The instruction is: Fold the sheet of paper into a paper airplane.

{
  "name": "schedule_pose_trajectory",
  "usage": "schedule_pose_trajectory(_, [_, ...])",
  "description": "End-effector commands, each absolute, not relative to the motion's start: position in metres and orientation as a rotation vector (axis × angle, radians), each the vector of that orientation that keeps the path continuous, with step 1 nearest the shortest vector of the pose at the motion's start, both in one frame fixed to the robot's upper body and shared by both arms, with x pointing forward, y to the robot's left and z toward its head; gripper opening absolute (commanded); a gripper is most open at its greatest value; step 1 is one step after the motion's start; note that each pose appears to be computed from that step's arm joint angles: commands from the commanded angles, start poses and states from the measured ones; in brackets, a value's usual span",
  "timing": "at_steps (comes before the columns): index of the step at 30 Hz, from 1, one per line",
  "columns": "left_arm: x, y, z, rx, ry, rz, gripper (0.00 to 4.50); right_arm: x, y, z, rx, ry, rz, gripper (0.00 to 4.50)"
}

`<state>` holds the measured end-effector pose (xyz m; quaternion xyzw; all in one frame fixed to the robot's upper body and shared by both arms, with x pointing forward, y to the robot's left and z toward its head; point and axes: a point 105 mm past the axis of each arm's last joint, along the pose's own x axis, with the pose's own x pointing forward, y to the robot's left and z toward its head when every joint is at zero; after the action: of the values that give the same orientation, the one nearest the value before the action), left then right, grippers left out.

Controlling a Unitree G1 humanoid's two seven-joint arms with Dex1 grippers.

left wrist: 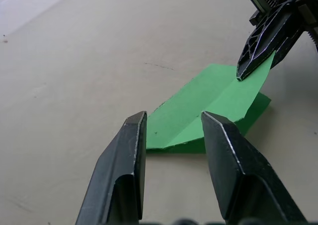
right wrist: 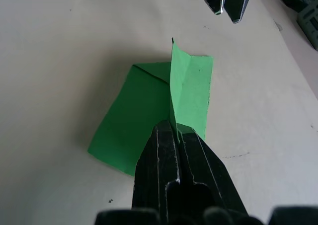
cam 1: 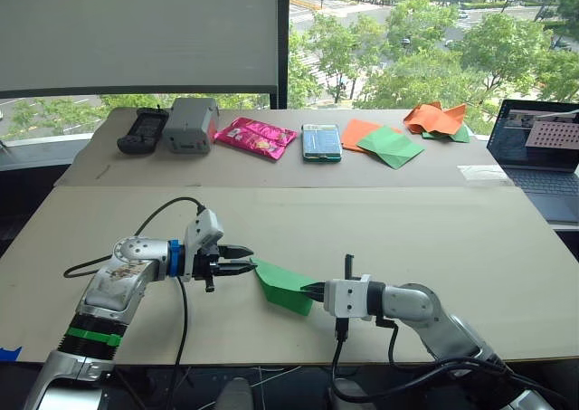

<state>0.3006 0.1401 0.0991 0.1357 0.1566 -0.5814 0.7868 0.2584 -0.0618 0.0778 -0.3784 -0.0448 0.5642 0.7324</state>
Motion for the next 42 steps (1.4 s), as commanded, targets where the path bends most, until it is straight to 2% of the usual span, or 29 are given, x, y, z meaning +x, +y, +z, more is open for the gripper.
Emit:
schedule_pose_trajectory(1, [0.302, 0.131, 0.093, 0.371, 0.319, -1.297, 0.03, 0.254, -0.059, 0.094, -0.811, -0.174, 1.254, 0.0])
schedule_pose_trajectory(10, [0.317, 0.125, 0.071, 0.541, 0.325, -1.321, 0.03, 0.249, -0.058, 0.095, -0.79, -0.161, 1.259, 0.0])
schedule_pose_trajectory(17, [0.307, 0.125, 0.061, 0.638, 0.331, -1.372, 0.03, 0.252, -0.054, 0.098, -0.616, -0.049, 1.208, 0.0])
schedule_pose_trajectory(21, [0.29, 0.124, 0.051, 0.638, 0.35, -1.434, 0.03, 0.247, -0.057, 0.089, -0.532, 0.038, 1.202, 0.0])
schedule_pose_trajectory(34, [0.289, 0.123, 0.047, 0.669, 0.352, -1.423, 0.03, 0.275, -0.061, 0.076, -0.465, 0.204, 1.084, 0.0])
schedule_pose_trajectory(42, [0.291, 0.125, 0.049, 0.676, 0.345, -1.404, 0.03, 0.277, -0.055, 0.059, -0.457, 0.286, 1.081, 0.0])
